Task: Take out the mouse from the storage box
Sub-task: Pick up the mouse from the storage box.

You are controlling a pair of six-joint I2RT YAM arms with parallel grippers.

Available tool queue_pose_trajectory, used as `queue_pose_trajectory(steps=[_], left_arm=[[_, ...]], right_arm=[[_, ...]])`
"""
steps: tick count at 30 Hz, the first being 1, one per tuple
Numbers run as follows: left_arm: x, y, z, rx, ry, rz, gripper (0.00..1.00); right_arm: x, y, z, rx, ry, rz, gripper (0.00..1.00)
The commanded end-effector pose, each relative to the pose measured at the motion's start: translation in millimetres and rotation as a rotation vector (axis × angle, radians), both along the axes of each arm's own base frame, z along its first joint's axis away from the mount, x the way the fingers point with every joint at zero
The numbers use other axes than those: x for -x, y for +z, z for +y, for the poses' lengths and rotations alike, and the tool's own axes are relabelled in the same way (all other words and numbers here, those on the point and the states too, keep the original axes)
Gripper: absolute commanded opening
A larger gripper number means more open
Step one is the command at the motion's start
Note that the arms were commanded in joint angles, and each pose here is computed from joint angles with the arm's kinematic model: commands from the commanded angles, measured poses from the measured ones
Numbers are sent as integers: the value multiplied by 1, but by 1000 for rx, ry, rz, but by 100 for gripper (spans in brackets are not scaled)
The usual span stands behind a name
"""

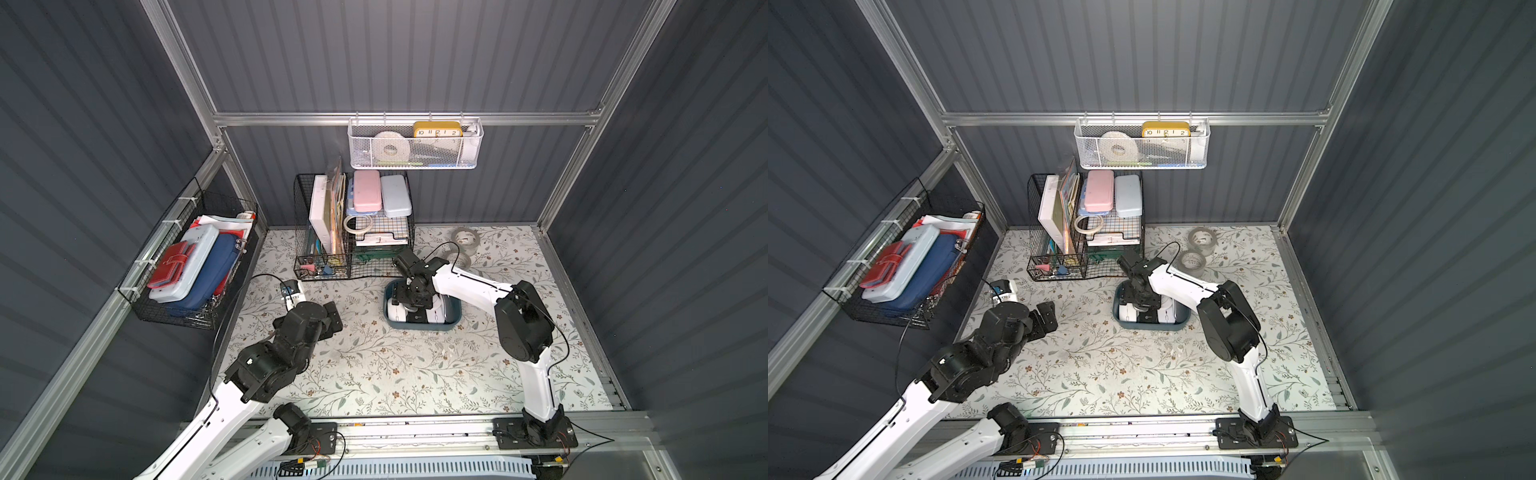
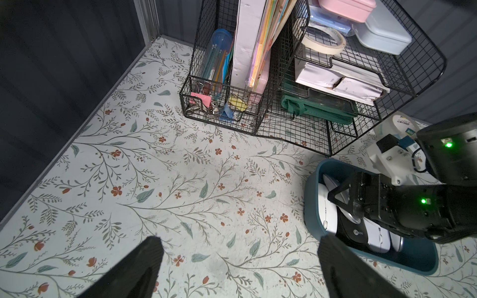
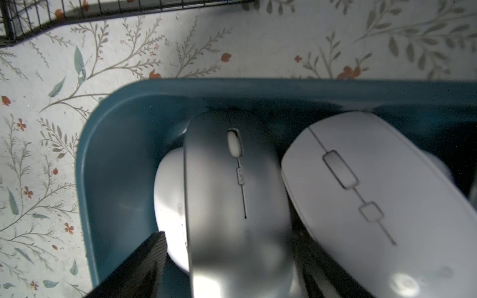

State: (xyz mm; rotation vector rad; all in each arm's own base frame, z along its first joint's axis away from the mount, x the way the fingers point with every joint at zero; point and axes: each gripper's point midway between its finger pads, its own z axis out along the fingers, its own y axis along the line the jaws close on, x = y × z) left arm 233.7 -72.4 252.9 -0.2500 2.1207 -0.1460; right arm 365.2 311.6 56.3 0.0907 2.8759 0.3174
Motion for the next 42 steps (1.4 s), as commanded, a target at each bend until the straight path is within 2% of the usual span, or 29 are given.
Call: queue_pose_trajectory(steps=[1, 5, 17, 26, 30, 36, 42], left_arm=[[0, -1, 4, 0, 19, -2, 99], [0, -1, 4, 3, 19, -6, 99], [0, -1, 2, 1, 14, -2, 99], [0, -1, 3, 3, 15, -3, 99], [0, -3, 2, 3, 14, 2, 99], [-1, -3, 1, 1, 11, 5, 99], [-2, -4, 0, -2, 10, 8, 99]], right_arm=[[-6, -6, -1, -38, -30, 4, 82], [-10, -7, 2, -72, -31, 9, 82], [-19, 0, 4, -87, -8, -16, 69], [-20, -10, 6, -80, -8, -9, 71], [-20, -8, 8, -94, -3, -4, 68], [-20, 8, 4, -79, 1, -37, 59], [-15, 38, -1, -32, 28, -119, 57]])
